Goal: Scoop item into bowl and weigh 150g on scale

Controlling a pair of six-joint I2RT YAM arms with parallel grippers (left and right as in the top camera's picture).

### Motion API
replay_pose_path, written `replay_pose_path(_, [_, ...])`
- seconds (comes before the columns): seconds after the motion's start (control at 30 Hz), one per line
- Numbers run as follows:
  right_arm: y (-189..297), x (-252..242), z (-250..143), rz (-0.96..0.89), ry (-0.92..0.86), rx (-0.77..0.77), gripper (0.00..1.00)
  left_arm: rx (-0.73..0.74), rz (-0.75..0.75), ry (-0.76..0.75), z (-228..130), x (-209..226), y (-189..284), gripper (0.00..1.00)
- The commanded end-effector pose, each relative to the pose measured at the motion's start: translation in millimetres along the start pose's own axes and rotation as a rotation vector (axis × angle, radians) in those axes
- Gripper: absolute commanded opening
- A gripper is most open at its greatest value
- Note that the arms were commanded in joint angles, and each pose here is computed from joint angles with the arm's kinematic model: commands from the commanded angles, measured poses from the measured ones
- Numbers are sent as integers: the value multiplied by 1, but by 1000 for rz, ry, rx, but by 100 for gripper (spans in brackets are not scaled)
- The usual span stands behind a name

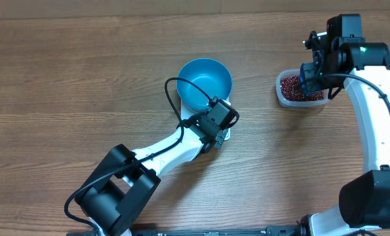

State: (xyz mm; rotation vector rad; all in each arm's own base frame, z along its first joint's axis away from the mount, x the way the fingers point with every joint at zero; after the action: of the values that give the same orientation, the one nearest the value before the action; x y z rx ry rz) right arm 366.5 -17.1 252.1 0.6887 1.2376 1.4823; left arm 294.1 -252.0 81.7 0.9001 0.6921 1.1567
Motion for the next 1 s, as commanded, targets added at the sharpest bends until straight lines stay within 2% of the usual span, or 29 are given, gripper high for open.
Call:
replay_pose_path(0.0, [7,-1,6,-4,-8,-34,4,15,27,2,-7,1,-8,4])
replay_pose_path(0.97, [7,-1,6,-3,-9,-34,4,14,27,20,-7,1,-8,4])
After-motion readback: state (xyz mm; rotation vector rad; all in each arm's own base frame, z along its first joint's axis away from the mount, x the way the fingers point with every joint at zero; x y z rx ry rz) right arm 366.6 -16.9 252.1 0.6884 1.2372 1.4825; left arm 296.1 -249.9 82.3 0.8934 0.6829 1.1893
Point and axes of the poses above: each gripper's point midway between its finger pads, its own y axis back along the fingers, its own x axis along the line the jaws close on, z = x × y, the point moved 7 cm from there along y, back along the fingers, and after that the axes turned 9 degrees about y, right-handed, at the moved point
